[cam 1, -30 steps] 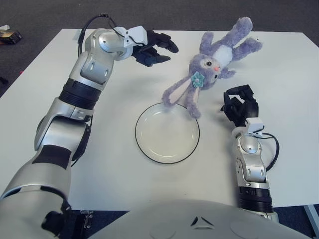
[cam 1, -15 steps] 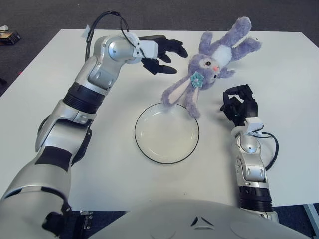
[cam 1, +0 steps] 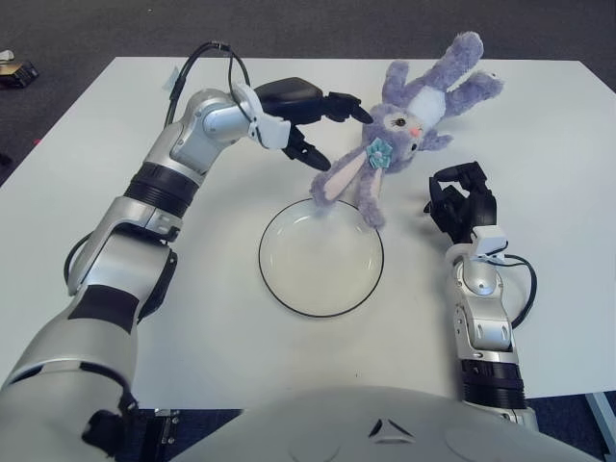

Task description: Put the doll into the plate.

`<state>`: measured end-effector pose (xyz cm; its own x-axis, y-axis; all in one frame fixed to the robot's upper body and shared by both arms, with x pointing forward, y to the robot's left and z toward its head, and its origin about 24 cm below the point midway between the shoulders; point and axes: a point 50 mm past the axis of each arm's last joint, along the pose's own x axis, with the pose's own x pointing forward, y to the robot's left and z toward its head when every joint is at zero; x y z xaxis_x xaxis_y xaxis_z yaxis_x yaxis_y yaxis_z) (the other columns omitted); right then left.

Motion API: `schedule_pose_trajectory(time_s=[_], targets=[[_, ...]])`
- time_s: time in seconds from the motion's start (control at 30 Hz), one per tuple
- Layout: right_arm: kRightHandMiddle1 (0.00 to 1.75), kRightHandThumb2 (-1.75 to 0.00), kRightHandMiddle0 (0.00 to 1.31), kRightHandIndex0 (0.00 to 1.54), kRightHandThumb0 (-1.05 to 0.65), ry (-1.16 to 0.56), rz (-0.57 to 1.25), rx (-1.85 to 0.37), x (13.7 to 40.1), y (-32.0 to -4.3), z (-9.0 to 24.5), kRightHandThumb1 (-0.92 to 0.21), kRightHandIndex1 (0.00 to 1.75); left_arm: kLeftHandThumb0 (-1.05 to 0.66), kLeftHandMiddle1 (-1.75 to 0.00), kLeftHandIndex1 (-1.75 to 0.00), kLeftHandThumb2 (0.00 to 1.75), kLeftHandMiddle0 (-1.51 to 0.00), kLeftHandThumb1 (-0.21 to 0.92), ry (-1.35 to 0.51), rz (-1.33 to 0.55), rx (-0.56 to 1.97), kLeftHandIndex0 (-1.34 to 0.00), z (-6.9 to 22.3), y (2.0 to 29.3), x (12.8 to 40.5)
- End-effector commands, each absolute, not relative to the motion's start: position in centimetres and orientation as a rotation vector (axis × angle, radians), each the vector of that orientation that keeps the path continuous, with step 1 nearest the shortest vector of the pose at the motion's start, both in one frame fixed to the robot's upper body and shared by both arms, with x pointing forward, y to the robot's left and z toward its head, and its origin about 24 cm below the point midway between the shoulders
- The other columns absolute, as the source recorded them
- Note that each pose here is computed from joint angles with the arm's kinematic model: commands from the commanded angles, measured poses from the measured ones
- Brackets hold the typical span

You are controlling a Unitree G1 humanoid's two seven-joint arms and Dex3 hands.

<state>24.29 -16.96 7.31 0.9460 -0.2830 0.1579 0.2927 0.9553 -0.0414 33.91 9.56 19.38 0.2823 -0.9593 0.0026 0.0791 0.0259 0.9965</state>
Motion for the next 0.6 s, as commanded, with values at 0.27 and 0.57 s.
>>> schedule_pose_trajectory(time_s=[0.27,0.57], targets=[[1.61,-0.38,0.35,0.75,-0.35,-0.081,-0.307,-0.067,23.74,-17.19,5.56,-0.92,1.75,-0.49,0.0,-0.42,0.09,-0.71,0.92,-1.112,-1.008,1.351,-0.47,20.51,9.75,33.98],[1.6,-0.38,0.35,0.75,-0.35,-0.083,-0.305,-0.068,23.73,-17.09,5.58,-0.92,1.75,-0.61,-0.01,-0.26,0.25,-0.73,0.92,-0.915,-1.115,1.328,-0.56,20.0,9.8,34.66]])
